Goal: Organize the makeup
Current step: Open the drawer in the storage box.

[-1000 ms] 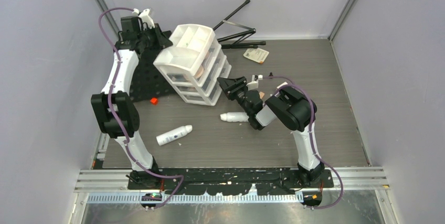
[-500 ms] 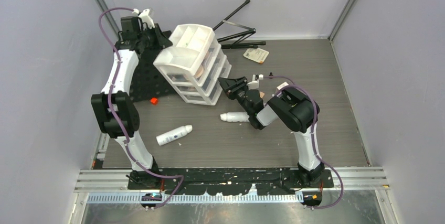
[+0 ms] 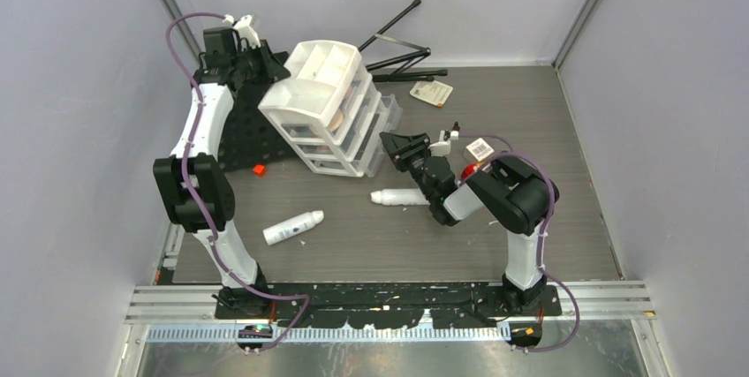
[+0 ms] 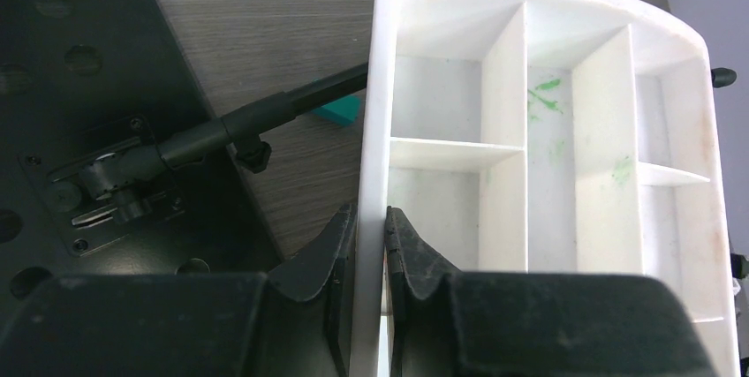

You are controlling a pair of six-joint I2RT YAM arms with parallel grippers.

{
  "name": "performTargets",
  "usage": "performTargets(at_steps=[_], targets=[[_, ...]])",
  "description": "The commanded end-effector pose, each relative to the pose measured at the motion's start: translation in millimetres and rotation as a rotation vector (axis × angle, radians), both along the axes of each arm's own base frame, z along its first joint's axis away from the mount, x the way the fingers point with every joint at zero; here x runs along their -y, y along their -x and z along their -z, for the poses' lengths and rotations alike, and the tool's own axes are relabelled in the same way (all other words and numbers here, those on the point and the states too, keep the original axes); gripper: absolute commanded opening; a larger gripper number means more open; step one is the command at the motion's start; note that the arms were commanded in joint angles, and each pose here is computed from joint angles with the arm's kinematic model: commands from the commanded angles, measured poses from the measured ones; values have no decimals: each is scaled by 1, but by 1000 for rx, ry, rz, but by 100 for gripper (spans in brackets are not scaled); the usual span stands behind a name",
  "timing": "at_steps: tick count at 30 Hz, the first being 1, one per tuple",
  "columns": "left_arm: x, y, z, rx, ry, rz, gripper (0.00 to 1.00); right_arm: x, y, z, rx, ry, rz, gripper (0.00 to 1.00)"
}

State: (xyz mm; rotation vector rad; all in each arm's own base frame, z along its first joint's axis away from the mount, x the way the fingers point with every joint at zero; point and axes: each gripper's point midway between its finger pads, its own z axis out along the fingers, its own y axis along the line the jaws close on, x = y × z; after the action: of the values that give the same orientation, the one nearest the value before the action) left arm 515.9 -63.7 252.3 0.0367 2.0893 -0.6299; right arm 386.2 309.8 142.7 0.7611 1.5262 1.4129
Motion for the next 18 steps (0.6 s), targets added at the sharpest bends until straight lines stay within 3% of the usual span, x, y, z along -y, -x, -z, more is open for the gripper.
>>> performTargets(at_steps=[1,7,18], targets=[[7,0,7,-22,-22,2,0,24,7,-44,107,-48,91,43],[8,0,7,-21,-17,6,0,40,18,-48,128,-5,121,43],[35,10,-21,42,-79,70,0,71,36,-15,72,99,175,45]])
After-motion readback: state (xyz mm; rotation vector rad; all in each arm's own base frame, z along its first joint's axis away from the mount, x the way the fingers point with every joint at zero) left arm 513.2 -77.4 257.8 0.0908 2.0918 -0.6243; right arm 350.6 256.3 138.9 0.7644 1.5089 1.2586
